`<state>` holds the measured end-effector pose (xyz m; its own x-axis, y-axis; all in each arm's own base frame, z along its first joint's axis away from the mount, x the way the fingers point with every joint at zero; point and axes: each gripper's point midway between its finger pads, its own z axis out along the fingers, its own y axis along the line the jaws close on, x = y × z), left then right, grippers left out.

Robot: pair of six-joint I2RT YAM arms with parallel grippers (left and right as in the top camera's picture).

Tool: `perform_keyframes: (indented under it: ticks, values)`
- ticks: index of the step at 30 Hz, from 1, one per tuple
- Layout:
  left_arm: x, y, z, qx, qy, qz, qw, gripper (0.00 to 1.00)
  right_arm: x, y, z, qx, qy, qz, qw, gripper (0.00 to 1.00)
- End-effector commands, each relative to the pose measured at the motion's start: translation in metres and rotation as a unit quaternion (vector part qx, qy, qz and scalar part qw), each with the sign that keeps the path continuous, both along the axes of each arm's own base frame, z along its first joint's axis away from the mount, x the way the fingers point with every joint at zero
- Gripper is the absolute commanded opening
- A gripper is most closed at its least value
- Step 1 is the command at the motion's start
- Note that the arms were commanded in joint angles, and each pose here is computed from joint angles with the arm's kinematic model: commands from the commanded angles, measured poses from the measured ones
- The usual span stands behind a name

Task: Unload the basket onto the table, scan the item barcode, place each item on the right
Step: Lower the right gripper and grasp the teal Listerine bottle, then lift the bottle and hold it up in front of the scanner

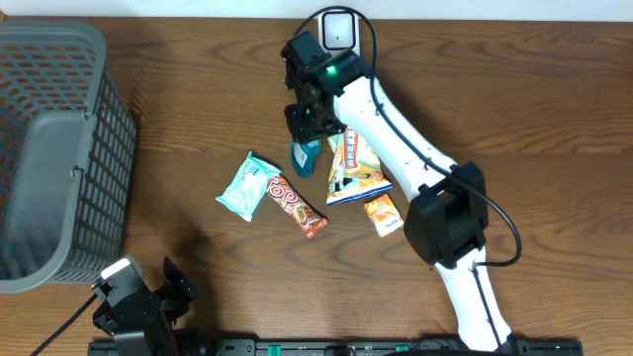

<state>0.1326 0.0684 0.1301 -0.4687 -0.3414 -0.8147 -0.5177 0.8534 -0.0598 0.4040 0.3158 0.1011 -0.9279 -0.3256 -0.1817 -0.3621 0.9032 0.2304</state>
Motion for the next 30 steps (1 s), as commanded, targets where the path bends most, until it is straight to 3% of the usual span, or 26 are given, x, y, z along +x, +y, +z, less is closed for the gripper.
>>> perform_keyframes:
  ticks: [1, 11, 17, 19, 25, 30]
  values:
    - [-0.001, 0.002, 0.004, 0.000, -0.007, 0.007, 1.000, 0.97, -0.017, 0.003, 0.028, 0.099, 0.036, 0.094, 0.990, 0.06]
    - [-0.001, 0.002, 0.004, 0.000, -0.007, 0.007, 1.000, 0.97, -0.041, -0.057, 0.127, 0.206, 0.026, 0.132, 0.969, 0.08]
    - [-0.001, 0.002, 0.004, 0.000, -0.007, 0.007, 1.000, 0.97, -0.078, -0.072, 0.173, 0.320, 0.030, 0.214, 0.922, 0.01]
    - [-0.001, 0.002, 0.004, 0.000, -0.007, 0.007, 1.000, 0.98, -0.079, -0.072, 0.172, 0.337, 0.037, 0.212, 0.917, 0.01]
    - [-0.001, 0.002, 0.004, 0.000, -0.007, 0.007, 1.000, 0.97, -0.096, -0.058, 0.163, 0.449, 0.029, 0.267, 0.852, 0.04]
    - [-0.001, 0.002, 0.004, 0.000, -0.007, 0.007, 1.000, 0.97, -0.107, -0.055, 0.146, 0.503, 0.058, 0.244, 0.827, 0.06]
